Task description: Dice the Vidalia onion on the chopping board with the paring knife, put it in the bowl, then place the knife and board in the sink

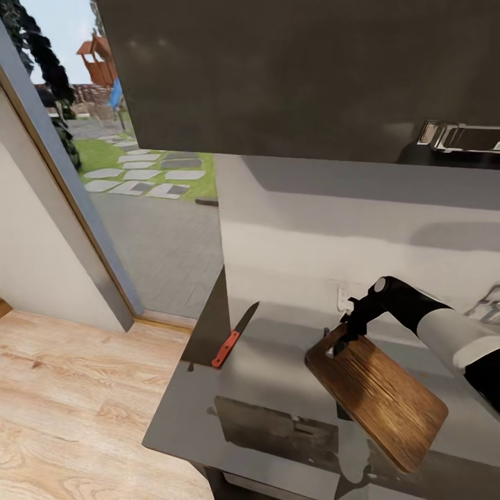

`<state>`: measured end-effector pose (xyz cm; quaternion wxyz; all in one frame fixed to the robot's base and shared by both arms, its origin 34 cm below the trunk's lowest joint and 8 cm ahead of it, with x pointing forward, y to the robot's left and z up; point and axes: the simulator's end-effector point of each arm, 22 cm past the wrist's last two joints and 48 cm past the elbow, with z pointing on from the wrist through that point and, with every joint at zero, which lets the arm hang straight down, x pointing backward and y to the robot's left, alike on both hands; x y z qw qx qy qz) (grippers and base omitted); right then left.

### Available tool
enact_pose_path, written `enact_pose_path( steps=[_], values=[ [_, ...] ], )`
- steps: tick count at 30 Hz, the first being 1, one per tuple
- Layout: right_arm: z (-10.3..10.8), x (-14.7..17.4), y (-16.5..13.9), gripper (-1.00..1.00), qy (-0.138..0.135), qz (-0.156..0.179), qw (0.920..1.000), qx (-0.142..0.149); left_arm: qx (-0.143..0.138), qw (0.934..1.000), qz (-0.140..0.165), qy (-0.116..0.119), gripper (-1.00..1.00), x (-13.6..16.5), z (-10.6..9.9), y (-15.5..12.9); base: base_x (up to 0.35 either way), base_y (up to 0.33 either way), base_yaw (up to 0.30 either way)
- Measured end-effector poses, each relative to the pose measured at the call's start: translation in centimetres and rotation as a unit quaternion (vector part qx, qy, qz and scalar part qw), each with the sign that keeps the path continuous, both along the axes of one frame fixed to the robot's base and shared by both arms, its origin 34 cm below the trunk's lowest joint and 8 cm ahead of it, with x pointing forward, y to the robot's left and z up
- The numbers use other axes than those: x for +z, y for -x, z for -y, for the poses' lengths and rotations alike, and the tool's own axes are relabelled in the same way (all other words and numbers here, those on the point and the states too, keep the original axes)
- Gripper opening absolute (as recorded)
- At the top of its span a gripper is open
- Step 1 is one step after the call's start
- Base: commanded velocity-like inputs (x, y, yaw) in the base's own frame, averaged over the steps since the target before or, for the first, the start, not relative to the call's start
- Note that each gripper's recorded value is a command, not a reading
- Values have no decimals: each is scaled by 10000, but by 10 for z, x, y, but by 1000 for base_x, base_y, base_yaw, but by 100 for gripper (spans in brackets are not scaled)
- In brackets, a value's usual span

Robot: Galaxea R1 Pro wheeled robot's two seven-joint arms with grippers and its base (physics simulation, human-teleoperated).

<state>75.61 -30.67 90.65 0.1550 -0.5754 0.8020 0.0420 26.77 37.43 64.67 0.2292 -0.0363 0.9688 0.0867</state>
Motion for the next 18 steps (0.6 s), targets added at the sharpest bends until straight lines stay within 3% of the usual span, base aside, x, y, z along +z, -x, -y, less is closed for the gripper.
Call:
enact_pose_path(
  steps=[18],
  values=[
    [9,8,5,-100,62,-7,10000,-62,1,10000,97,1,100,3,0,-7,0,0,0]
  ],
)
